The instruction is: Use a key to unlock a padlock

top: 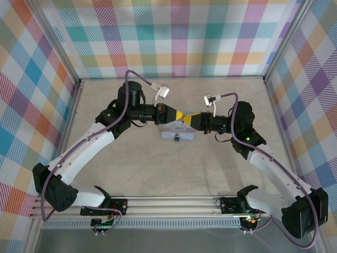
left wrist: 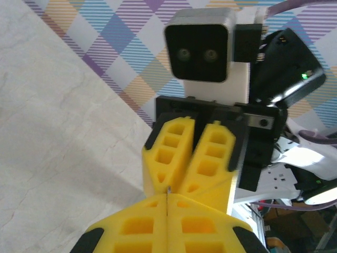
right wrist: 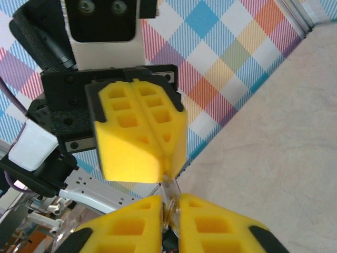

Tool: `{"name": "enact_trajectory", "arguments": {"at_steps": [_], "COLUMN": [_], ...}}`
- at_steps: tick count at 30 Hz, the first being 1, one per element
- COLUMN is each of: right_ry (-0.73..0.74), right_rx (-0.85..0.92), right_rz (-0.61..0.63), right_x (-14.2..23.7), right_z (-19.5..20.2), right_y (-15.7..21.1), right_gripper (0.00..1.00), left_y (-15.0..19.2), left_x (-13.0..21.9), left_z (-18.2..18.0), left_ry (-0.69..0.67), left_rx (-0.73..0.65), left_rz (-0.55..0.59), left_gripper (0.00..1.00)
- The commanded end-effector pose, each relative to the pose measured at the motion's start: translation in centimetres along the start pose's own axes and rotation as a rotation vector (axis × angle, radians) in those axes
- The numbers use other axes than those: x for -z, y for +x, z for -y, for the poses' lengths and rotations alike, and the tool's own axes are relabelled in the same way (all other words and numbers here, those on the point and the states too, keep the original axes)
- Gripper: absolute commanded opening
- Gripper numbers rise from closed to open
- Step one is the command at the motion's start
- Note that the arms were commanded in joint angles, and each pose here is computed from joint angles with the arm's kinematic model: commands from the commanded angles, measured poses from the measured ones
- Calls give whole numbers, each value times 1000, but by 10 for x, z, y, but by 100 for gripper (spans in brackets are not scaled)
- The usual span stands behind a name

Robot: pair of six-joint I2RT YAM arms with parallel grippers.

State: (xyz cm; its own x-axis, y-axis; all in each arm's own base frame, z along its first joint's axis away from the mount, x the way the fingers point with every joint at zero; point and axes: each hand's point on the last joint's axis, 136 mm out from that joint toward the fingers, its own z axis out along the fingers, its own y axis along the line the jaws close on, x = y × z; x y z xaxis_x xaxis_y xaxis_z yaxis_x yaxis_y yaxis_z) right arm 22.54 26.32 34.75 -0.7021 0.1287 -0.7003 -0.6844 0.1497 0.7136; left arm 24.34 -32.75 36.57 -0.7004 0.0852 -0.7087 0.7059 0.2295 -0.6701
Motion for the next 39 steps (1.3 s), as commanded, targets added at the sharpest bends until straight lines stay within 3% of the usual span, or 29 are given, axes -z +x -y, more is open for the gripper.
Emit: {"name": "enact_trajectory", "arguments": {"at_steps": [1, 3, 6, 8, 21, 30, 39], "right_ry": [-37, -37, -33, -38, -44, -51, -56], "right_rx": [72, 74, 70, 80, 89, 72, 81], "right_rz": [8, 0, 5, 12, 17, -9, -26], "right_x": [3, 2, 2, 3, 2, 0, 2], "right_z": [-18, -19, -18, -22, -23, -20, -21], "right_y": [-9, -8, -10, -11, -16, -11, -5], "right_gripper": [9, 15, 38, 39, 31, 19, 0], "left_y": [-3, -1, 0, 0, 5, 2, 0], "left_x": [6, 6, 6, 5, 3, 6, 8], "left_z": [13, 15, 17, 16, 15, 15, 15], "left_ry": [37, 51, 60, 60, 76, 56, 53], "left_rx": [-38, -41, -40, -38, -29, -45, -48], "left_rz": [21, 20, 14, 10, -5, 13, 25], "left_gripper": [0, 0, 0, 0, 0, 0, 0]}}
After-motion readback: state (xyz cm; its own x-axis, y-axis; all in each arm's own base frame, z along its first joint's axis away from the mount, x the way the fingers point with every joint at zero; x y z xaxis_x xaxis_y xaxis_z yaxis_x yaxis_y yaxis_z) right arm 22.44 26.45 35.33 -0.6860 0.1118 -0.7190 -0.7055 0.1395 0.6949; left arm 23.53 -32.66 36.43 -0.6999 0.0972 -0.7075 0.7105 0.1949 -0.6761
